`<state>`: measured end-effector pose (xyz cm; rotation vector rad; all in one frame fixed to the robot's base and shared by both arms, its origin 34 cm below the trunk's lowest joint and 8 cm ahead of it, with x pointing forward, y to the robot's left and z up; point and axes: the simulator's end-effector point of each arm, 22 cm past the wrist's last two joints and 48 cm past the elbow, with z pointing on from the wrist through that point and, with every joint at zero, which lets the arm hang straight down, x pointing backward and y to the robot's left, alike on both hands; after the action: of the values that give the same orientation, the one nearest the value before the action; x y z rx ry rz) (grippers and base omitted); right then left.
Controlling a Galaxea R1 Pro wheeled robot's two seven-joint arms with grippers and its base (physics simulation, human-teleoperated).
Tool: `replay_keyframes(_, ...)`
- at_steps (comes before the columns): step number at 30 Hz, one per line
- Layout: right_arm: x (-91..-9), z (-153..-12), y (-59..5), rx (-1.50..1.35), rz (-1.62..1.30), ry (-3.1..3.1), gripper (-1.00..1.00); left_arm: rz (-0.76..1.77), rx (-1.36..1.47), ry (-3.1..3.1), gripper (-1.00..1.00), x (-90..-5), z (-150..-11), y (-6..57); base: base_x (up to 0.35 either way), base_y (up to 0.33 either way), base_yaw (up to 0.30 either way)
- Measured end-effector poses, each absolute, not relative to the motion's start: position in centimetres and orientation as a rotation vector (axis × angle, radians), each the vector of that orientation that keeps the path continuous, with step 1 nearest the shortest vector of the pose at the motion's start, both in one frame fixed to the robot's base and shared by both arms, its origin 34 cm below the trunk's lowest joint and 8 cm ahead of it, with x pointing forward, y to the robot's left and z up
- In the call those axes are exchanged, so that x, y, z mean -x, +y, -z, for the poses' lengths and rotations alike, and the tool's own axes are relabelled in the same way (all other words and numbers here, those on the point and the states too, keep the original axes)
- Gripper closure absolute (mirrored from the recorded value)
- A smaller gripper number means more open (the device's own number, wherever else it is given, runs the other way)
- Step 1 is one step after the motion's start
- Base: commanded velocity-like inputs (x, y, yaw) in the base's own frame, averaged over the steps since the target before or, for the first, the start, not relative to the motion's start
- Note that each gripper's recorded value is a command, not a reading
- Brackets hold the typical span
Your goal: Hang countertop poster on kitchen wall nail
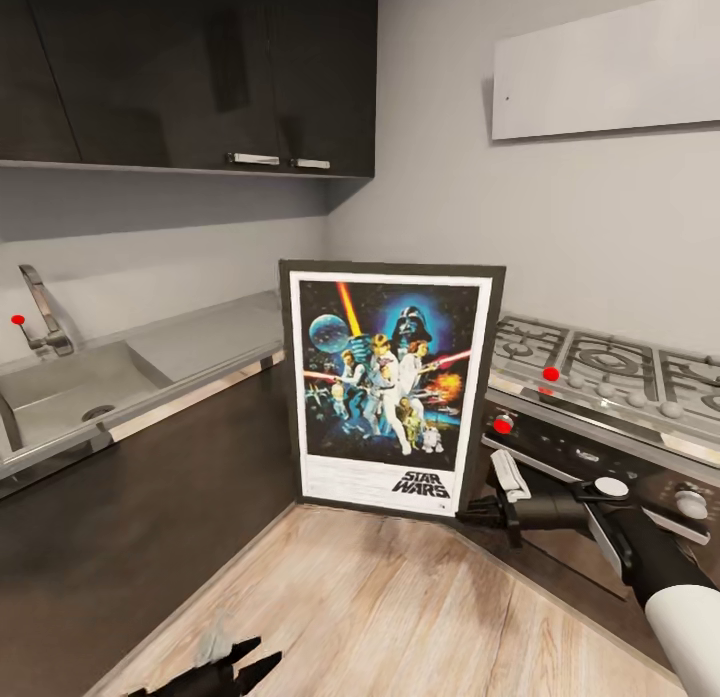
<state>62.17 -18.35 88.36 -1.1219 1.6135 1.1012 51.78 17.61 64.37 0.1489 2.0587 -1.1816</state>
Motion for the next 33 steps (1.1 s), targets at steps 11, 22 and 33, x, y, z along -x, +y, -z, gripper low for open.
replay_keyframes(11, -62.5, -89.7, -18.8, 1.074, -1.116, 1.572, 1.0, 0.949, 0.213, 2.096, -1.0, -52.6, -61.0, 22.8, 0.0, 0.0, 0.068)
replay_keyframes(22, -62.5, -89.8, -18.8, 1.075, -1.116, 1.571, 1.0, 0.906, 0.239, 2.115, -1.0, -52.8, -60.4, 23.4, -0.02, 0.0, 0.117)
replay_keyframes(33, -62.5, -90.0, -18.8, 1.076, -1.111, 1.568, 1.0, 0.887, 0.246, 2.12, -1.0, -52.9, -60.3, 23.7, -0.271, 0.0, 0.267)
